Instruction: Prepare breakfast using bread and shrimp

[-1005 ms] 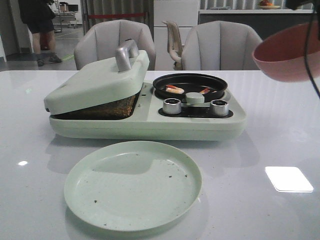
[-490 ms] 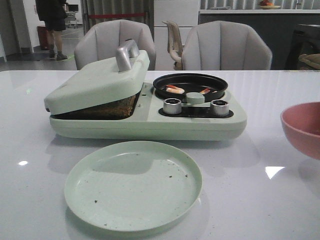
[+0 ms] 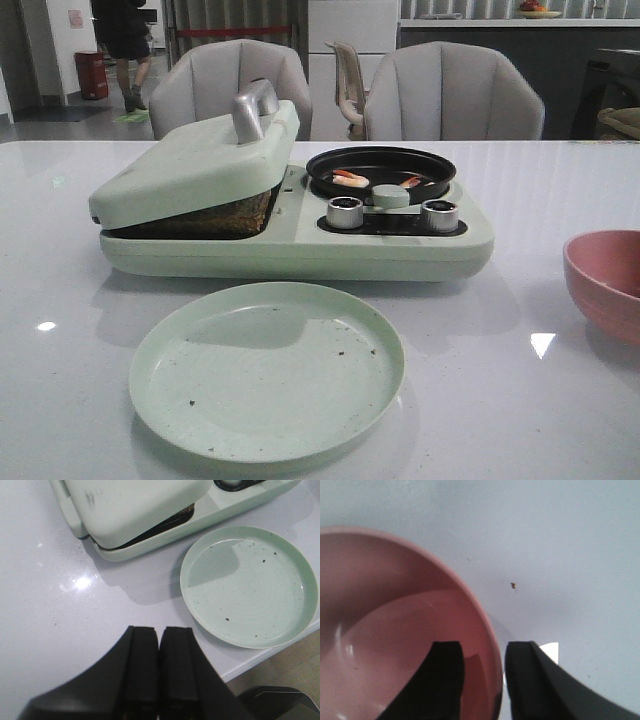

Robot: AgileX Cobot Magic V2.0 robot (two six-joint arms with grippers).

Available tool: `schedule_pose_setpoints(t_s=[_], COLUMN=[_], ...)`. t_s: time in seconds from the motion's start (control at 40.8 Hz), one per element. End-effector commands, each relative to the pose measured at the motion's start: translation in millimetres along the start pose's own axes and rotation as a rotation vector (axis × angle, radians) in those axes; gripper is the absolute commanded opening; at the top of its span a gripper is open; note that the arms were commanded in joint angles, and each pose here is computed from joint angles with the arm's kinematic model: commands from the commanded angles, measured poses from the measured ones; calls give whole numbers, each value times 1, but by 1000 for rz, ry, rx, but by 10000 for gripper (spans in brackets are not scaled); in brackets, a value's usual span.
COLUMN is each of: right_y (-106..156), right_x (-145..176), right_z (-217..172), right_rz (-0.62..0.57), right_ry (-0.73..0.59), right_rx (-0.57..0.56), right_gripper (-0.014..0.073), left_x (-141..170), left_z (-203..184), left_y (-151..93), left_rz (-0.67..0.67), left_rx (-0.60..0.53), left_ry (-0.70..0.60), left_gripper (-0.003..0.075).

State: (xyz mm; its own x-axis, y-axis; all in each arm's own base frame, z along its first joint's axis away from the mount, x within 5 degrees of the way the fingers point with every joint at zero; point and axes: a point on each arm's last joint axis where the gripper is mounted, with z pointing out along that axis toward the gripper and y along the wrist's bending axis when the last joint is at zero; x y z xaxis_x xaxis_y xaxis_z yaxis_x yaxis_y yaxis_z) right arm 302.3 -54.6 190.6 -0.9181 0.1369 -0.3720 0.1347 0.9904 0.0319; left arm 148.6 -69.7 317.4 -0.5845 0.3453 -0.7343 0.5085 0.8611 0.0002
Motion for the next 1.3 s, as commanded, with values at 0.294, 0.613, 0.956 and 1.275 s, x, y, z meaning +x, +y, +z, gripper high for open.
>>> schedule_pose_setpoints(t_s=[0.294,0.613,0.956,1.275], right_y=[34,55,41,37], right_x=[-10,46,123,152], right_z=[-103,-171,-186,-178], right_rz=[-115,-214,-194,-194], right_ry=[-222,-268,-383,-388], right_rx=[-50,-87,-94,-94], right_gripper=[443,443,443,443], left_x=[-14,-14,-14,-15], left_z=[-7,-7,-7,-7], left_y=[1,0,0,1], left_rz=[-15,-21,-21,-21], left_rx=[-12,-7,-7,-9], left_ry=[-104,-105,-105,-112], left_gripper=[101,101,101,101])
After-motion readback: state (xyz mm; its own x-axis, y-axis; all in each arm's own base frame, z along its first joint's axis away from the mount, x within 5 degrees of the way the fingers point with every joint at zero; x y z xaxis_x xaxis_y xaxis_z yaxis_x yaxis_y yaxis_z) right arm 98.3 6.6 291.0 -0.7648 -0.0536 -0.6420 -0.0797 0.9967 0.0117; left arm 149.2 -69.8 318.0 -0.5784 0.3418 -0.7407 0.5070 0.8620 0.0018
